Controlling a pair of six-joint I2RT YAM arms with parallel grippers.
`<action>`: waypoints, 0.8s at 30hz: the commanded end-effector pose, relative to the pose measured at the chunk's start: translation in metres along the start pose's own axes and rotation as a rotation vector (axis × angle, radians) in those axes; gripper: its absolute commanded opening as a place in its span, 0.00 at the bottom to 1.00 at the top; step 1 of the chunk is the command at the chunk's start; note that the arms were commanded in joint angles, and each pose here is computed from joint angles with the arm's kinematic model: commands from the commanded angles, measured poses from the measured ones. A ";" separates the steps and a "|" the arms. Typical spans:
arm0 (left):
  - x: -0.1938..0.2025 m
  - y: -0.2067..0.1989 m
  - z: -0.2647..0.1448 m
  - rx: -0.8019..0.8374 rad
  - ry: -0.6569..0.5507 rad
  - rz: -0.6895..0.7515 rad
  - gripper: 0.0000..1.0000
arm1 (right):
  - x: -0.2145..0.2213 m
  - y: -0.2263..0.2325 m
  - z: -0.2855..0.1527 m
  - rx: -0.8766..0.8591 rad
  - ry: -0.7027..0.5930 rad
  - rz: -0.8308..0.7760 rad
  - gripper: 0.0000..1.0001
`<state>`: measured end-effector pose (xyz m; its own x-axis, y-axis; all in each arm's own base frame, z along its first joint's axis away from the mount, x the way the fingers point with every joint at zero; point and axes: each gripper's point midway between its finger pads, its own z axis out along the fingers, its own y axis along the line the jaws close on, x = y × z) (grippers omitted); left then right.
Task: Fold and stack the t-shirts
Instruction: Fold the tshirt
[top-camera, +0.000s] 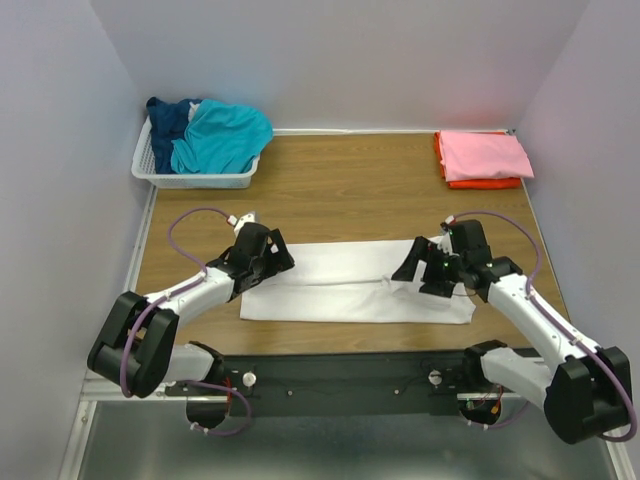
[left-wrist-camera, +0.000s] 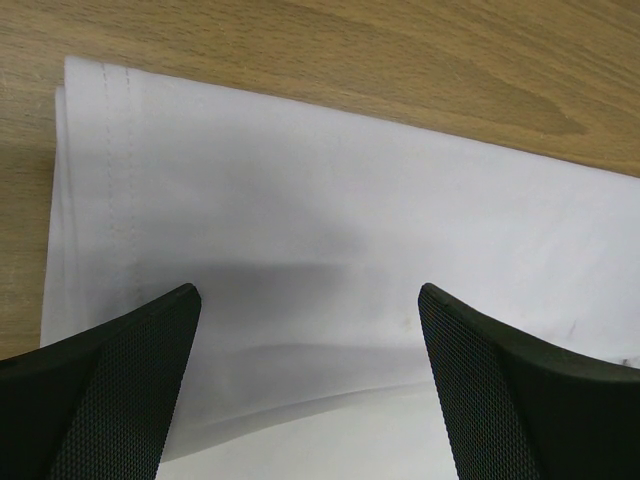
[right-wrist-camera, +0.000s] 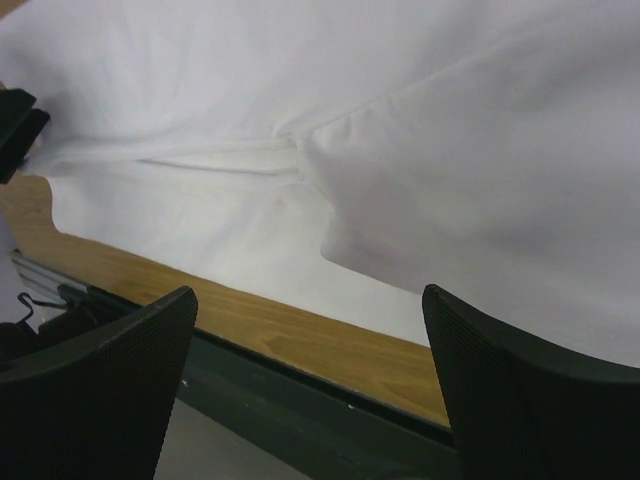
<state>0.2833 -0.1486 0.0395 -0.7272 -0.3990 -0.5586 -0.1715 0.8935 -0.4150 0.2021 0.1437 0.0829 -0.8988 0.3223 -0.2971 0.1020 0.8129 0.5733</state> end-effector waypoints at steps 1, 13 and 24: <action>0.000 0.012 0.002 -0.059 -0.004 0.018 0.98 | -0.036 -0.002 -0.001 0.098 -0.096 -0.025 1.00; 0.001 0.014 -0.003 -0.056 -0.016 -0.001 0.98 | -0.041 0.048 0.045 -0.139 -0.010 -0.071 1.00; 0.008 0.022 -0.001 -0.073 -0.008 -0.010 0.98 | 0.003 0.022 0.067 -0.091 0.086 -0.038 1.00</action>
<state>0.2811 -0.1442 0.0389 -0.7139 -0.4103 -0.5674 -0.1836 0.8917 -0.4137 0.2402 0.1939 0.0596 -0.9231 0.2481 -0.2939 0.0093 0.7782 0.6279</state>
